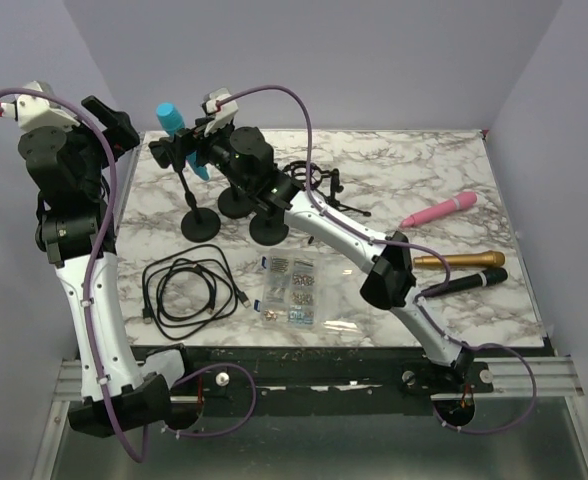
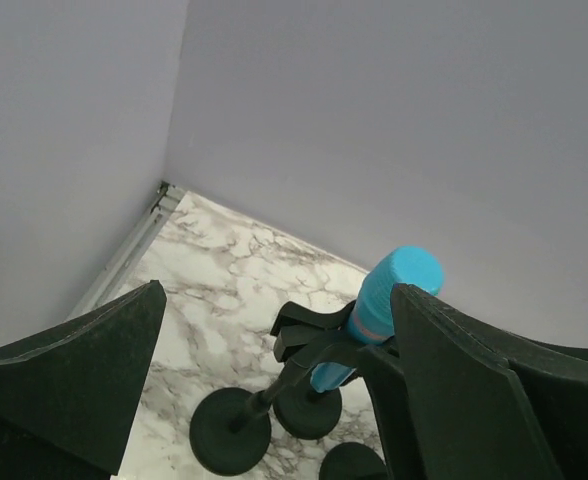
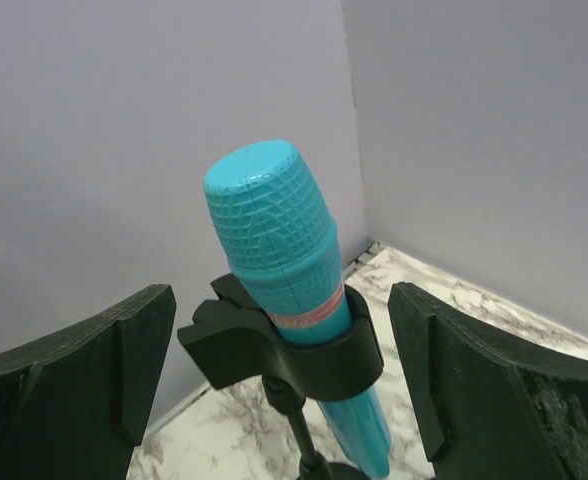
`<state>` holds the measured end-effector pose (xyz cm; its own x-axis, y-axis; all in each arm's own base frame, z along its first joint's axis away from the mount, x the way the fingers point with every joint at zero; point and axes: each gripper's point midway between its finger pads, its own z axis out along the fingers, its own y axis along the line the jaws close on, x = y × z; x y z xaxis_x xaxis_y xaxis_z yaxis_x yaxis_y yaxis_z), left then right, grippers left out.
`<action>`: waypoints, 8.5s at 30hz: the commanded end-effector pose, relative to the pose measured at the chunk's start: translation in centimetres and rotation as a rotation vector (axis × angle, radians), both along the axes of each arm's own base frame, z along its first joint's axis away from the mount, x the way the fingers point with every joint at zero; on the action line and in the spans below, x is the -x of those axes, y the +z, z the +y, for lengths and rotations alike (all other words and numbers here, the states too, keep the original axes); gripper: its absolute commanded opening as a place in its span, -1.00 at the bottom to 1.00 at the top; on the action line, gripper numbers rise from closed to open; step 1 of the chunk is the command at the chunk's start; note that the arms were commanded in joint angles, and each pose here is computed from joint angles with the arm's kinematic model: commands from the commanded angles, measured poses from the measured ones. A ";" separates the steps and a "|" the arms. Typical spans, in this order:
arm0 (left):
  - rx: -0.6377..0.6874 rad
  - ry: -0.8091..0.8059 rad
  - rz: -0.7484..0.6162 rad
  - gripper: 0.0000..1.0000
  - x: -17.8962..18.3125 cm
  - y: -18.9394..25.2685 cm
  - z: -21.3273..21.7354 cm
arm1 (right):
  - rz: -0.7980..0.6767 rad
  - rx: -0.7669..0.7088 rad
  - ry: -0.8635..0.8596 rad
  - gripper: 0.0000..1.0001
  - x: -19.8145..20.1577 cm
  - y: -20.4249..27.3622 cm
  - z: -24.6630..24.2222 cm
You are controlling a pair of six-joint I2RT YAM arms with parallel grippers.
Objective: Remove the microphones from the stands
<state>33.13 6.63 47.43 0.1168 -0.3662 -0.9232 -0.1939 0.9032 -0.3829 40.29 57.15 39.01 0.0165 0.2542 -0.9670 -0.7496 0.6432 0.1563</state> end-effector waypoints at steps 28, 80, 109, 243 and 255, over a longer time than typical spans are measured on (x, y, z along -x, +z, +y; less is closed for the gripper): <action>0.185 -0.230 0.042 0.97 -2.6 -5.6 -1.9 | -0.256 -0.177 -0.014 0.43 -1.4 1.1 2.6; -0.147 -0.725 -0.059 0.97 -6.5 -12.6 -8.5 | 0.000 -0.148 0.392 -0.99 -1.7 0.2 -1.0; -0.111 -0.625 0.057 -1.00 -8.5 -15.2 -7.2 | -0.212 -0.592 0.064 -0.99 -1.6 19.4 -11.2; 0.198 -0.800 0.158 0.21 -7.3 -7.5 -13.6 | 0.845 -0.252 -0.911 1.00 6.6 -20.5 -56.4; 0.245 -0.663 0.381 0.12 -7.8 -17.7 -13.0 | 0.784 -0.257 -0.853 0.99 7.2 -18.2 -55.7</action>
